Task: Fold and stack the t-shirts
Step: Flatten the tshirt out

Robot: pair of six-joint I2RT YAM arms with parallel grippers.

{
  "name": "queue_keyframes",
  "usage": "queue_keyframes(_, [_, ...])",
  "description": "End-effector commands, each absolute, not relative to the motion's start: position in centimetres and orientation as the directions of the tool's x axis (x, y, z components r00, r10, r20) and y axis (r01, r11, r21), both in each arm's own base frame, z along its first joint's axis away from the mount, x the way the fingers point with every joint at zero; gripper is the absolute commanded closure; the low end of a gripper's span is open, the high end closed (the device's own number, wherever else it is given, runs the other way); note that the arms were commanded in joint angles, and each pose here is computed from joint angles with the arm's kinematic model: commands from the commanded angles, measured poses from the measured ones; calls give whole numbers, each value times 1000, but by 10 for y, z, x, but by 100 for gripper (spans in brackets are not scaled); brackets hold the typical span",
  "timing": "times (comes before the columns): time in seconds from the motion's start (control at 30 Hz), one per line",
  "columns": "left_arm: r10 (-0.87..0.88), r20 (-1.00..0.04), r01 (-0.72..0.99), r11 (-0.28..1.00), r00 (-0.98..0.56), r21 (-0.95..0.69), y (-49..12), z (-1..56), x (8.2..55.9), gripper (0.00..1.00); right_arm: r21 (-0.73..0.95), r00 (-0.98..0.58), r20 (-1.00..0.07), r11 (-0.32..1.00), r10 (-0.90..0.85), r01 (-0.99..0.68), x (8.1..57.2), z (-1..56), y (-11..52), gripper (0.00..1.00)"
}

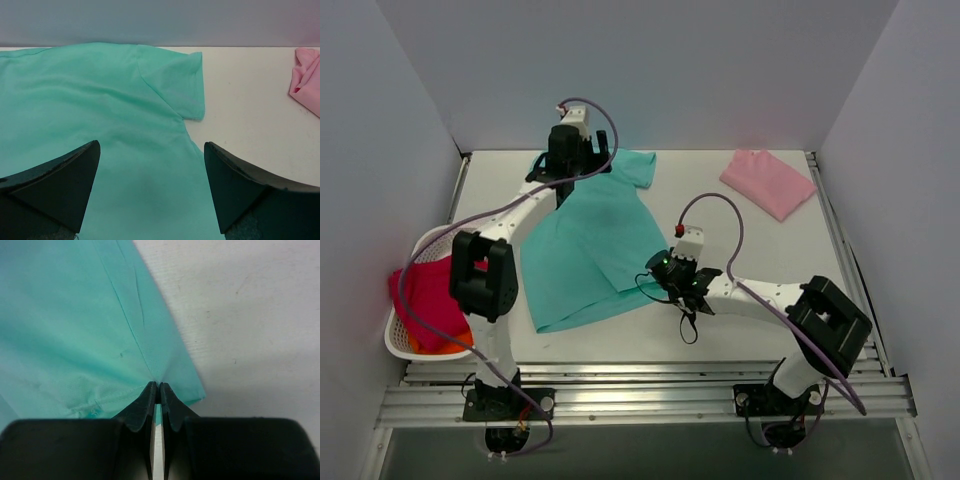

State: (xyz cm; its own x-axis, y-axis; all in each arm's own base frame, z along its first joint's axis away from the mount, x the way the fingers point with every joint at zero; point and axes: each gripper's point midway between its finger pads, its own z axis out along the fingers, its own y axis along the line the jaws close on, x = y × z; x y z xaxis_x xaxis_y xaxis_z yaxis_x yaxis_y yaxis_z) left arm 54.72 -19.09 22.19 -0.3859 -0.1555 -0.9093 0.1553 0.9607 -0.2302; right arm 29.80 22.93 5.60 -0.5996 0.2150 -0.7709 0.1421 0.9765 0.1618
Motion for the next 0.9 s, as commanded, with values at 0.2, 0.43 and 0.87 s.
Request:
queue_keyframes(0.2, [-76, -876, 289, 927, -476, -238, -280, 174, 638, 6, 175, -503, -823, 961, 262, 214, 292, 92, 185, 100])
queue_keyframes(0.43, [-66, -876, 389, 878, -478, -278, -335, 134, 639, 6, 204, -500, -820, 958, 281, 204, 292, 93, 181, 100])
queue_keyframes(0.87, [16, -806, 377, 890, -591, -258, -372, 76, 602, 6, 220, -516, -809, 959, 281, 178, 289, 87, 188, 100])
